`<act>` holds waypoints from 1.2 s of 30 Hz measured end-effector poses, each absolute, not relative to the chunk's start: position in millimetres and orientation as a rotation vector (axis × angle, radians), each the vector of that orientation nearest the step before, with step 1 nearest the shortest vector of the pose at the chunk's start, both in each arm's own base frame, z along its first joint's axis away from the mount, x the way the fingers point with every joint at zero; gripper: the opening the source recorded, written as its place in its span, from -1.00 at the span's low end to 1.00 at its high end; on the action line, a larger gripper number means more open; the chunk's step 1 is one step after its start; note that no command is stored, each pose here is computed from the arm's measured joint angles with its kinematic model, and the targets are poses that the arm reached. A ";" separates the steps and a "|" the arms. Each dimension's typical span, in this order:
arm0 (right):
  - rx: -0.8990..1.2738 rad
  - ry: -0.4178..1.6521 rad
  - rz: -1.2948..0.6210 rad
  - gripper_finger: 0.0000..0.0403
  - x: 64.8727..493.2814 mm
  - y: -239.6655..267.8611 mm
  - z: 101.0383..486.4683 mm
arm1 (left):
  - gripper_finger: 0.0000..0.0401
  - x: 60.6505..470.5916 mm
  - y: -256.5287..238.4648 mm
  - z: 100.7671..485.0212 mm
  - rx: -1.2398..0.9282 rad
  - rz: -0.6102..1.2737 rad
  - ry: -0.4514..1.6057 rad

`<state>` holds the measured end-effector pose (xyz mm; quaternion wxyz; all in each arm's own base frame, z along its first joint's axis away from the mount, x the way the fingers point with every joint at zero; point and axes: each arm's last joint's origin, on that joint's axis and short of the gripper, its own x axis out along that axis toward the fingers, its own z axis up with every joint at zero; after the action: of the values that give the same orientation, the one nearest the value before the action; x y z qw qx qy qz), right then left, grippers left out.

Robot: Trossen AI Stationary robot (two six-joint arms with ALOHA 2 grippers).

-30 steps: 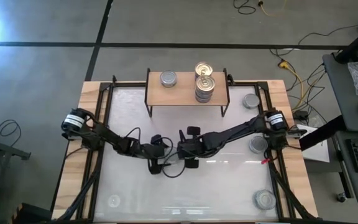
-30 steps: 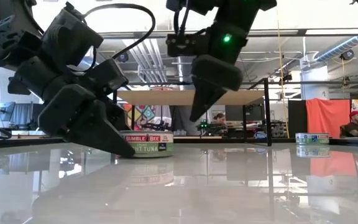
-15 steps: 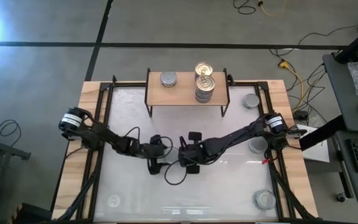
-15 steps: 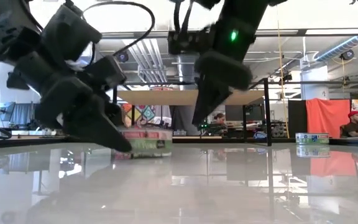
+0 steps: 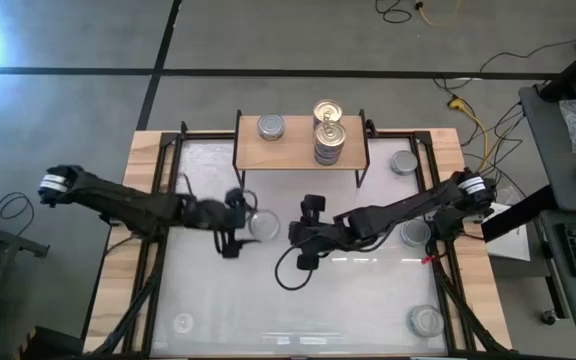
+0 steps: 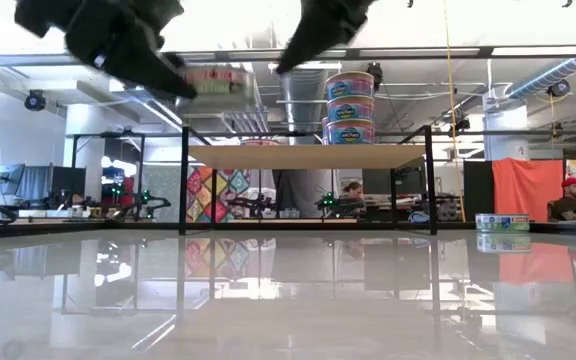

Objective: Stack canned seafood by type on shelf
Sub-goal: Put the green tuna can on the shelf

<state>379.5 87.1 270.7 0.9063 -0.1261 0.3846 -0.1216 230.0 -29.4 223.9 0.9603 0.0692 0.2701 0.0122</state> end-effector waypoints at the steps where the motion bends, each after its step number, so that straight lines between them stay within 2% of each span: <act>1: -0.274 0.767 -0.241 -0.94 381.6 87.7 276.8 | 0.68 228.6 -22.9 234.6 0.166 0.040 0.550; 6: -0.445 0.689 -0.281 -0.94 391.1 86.6 307.0 | 0.73 222.6 10.8 276.5 0.240 0.045 0.617; 12: -0.634 0.657 -0.410 -0.94 408.7 63.4 320.7 | 0.72 224.1 48.7 306.4 0.280 0.080 0.676; 21: -0.773 0.685 -0.532 -0.94 433.1 21.9 308.9 | 0.71 238.9 98.3 301.3 0.238 0.063 0.774; 29: -0.794 0.777 -0.568 -0.94 447.0 -25.1 281.6 | 0.71 255.6 136.2 298.5 0.196 0.067 0.842; 36: -0.790 0.805 -0.588 -0.94 448.6 -51.9 275.9 | 0.73 272.0 156.1 300.3 0.163 0.067 0.882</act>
<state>448.6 -51.9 275.9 0.8046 -0.3689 0.3757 -0.2745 272.0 156.1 300.3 0.9005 0.0788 0.4264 0.0321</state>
